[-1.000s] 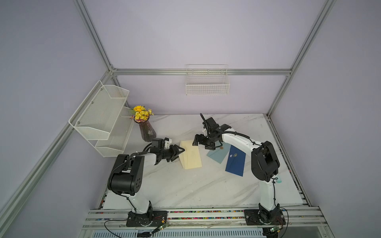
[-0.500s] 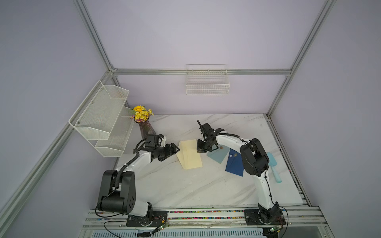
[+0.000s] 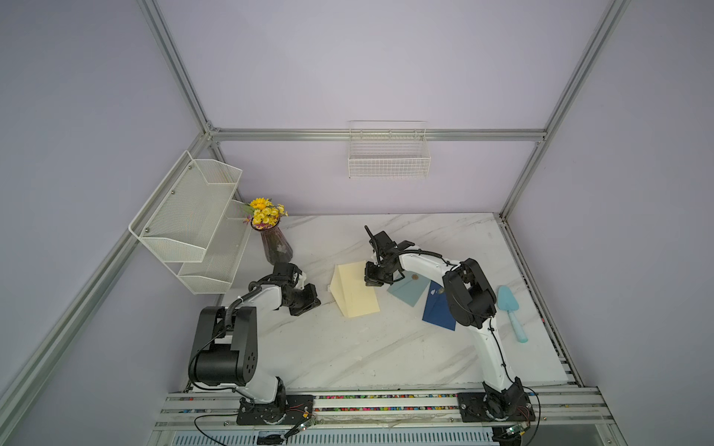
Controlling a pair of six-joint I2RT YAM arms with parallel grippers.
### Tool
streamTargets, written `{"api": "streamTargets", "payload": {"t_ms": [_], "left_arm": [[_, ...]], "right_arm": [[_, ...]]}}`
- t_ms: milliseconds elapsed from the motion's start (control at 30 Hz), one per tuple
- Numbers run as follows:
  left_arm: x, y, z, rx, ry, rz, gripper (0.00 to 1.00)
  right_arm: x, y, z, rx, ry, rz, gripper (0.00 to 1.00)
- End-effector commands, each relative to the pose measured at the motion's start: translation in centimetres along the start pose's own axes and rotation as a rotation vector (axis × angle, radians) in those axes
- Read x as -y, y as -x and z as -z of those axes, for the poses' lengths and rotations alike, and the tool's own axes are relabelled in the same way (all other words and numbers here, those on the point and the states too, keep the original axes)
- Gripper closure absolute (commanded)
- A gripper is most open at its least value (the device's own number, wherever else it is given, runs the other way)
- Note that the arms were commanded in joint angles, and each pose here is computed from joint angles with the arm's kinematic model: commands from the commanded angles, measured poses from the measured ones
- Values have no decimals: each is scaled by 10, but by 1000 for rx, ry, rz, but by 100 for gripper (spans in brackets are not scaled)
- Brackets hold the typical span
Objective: Fold the letter paper in half and place it into the envelope
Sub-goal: Place the envelope at the center of the board, then fold the envelope flap at the center of the board.
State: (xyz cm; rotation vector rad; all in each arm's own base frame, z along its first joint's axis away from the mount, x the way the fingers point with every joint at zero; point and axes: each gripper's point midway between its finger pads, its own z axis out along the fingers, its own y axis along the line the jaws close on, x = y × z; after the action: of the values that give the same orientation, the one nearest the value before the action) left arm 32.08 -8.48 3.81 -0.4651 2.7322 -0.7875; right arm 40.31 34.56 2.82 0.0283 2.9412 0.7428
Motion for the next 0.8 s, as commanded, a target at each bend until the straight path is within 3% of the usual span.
{"api": "streamTargets", "payload": {"t_ms": [0,567,767], "left_arm": [[24,13,-5,25,-105,-33,100],[115,18,-33,9,-254,-141,100],[128,1,-68,-74,-249,-157,100]], "right_arm": [[17,-13,-18,-48,-52,-17,100],[15,-29,-20,-91,12,-56,100],[13,-30,-20,-97,25,-65,100]]}}
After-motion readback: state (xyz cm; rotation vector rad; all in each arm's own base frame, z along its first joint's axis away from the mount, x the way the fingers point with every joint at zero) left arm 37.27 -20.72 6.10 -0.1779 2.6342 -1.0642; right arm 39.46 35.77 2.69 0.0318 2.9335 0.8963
